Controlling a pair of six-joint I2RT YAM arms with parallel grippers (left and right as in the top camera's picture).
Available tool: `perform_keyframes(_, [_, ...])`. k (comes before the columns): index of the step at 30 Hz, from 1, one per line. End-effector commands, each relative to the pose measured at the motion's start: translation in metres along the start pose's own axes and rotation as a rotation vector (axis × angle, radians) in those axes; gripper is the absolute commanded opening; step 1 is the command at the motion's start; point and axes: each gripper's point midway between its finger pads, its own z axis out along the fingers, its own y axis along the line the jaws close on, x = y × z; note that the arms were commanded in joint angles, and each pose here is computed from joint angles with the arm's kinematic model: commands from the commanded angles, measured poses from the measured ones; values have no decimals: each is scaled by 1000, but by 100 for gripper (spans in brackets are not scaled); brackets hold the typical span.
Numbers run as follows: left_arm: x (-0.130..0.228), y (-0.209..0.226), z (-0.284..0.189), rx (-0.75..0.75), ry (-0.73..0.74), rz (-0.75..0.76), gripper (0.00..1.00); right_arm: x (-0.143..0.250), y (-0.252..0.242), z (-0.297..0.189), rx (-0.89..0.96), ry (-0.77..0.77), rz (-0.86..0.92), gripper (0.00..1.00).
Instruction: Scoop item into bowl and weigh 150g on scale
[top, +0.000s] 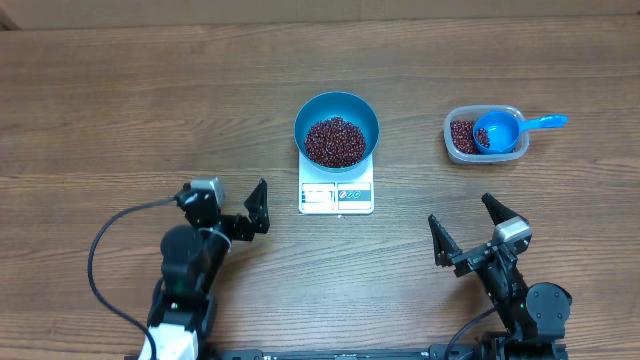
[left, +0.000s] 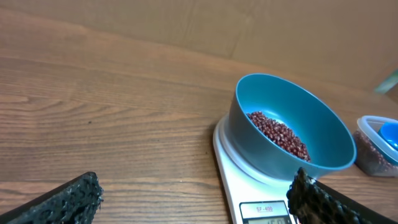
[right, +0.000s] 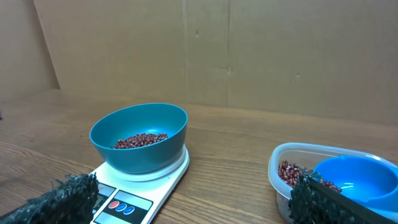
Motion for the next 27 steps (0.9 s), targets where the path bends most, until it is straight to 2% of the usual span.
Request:
perform_keyframes(1, [11,7,-12,-19,-28,13,100,3,2,0,-9,0,0,100])
perform_keyframes(10, [12,18,-32,-84,-74,19,100,3,2,0,-9,0,0,100])
perform_keyframes(20, [35,39,-55,-205,-2,11,100,3,2,0,-9,0,0,100])
perform_keyframes(27, [2,30,-66,-180,-140,188,100,3,2,0,-9,0,0,100])
